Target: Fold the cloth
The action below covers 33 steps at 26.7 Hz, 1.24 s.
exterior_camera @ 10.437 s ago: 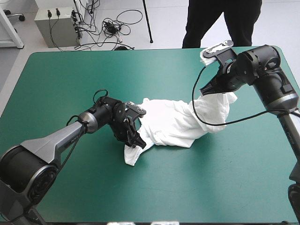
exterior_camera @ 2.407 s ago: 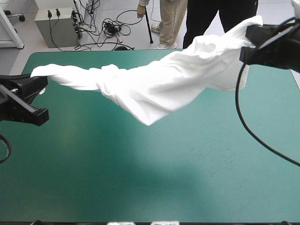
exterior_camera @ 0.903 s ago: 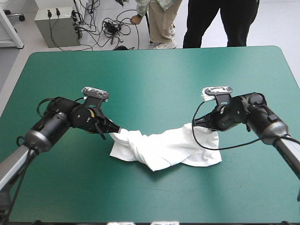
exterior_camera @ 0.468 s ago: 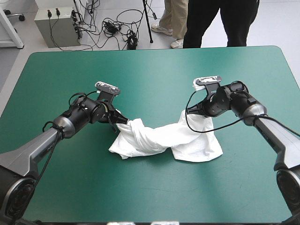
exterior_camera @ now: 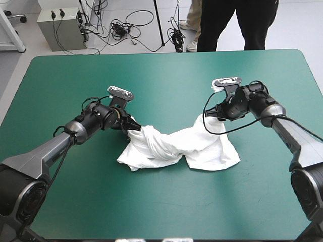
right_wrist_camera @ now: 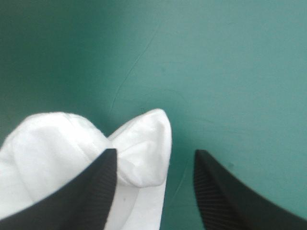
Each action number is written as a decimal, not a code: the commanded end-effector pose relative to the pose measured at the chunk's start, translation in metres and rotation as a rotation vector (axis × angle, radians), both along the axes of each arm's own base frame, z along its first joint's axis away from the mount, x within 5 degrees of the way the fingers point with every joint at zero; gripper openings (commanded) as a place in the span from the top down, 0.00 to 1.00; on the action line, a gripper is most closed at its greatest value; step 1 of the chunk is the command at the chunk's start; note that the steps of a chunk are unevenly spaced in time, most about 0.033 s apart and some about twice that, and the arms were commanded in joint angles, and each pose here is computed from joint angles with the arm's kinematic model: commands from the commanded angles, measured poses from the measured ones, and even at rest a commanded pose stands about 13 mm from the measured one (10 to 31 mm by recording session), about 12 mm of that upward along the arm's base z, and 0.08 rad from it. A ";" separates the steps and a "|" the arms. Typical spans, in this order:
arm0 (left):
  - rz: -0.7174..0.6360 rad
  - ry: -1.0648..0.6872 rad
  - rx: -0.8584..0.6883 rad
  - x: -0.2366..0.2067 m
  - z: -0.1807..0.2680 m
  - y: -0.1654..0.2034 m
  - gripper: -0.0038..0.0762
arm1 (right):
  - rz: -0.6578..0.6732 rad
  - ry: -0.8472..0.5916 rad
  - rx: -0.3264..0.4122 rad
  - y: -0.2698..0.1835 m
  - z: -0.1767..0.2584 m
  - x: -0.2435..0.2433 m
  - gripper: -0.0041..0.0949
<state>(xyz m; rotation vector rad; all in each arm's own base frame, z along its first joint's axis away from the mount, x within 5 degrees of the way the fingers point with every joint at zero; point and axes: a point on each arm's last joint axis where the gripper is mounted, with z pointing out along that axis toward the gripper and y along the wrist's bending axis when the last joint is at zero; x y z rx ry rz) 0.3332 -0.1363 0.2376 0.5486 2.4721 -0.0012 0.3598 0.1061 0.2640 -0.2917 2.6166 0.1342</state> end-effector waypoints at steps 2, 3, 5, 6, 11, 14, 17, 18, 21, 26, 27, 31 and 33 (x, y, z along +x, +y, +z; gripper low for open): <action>0.005 -0.078 -0.020 0.003 0.037 0.001 0.37 | 0.017 -0.123 0.021 -0.002 0.044 0.003 0.21; 0.014 -0.055 0.008 0.003 0.043 0.002 0.35 | 0.023 -0.121 0.014 -0.002 0.050 0.003 0.20; 0.036 -0.010 0.073 0.002 0.053 0.007 0.35 | 0.043 -0.119 -0.012 -0.003 0.063 0.001 0.21; 0.054 0.020 0.109 0.001 0.060 0.010 0.35 | 0.043 -0.125 -0.016 -0.004 0.073 -0.002 0.21; 0.096 0.147 0.205 -0.020 0.093 0.024 0.35 | 0.041 -0.223 -0.041 -0.016 0.122 -0.030 0.21; 0.079 0.189 0.172 -0.041 0.110 0.029 0.35 | 0.032 -0.268 -0.074 -0.027 0.149 -0.057 0.21; 0.044 0.210 0.077 -0.065 0.130 0.029 0.35 | 0.004 -0.331 -0.098 -0.041 0.176 -0.088 0.21; 0.034 0.203 0.033 -0.072 0.137 0.029 0.35 | -0.012 -0.349 -0.086 -0.044 0.184 -0.098 0.21; -0.020 0.189 -0.063 -0.092 0.152 0.026 0.35 | -0.035 -0.367 -0.069 -0.052 0.199 -0.126 0.21; -0.057 0.225 -0.032 -0.107 0.136 0.022 0.35 | -0.052 -0.309 -0.070 -0.063 0.203 -0.165 0.21; -0.056 0.241 -0.024 -0.106 0.122 0.021 0.35 | -0.052 -0.311 -0.058 -0.065 0.202 -0.174 0.21; -0.048 0.272 0.013 -0.098 0.074 0.020 0.35 | -0.049 -0.270 -0.070 -0.069 0.184 -0.187 0.21; -0.048 0.286 0.019 -0.094 0.061 0.017 0.35 | -0.047 -0.241 -0.081 -0.070 0.174 -0.189 0.21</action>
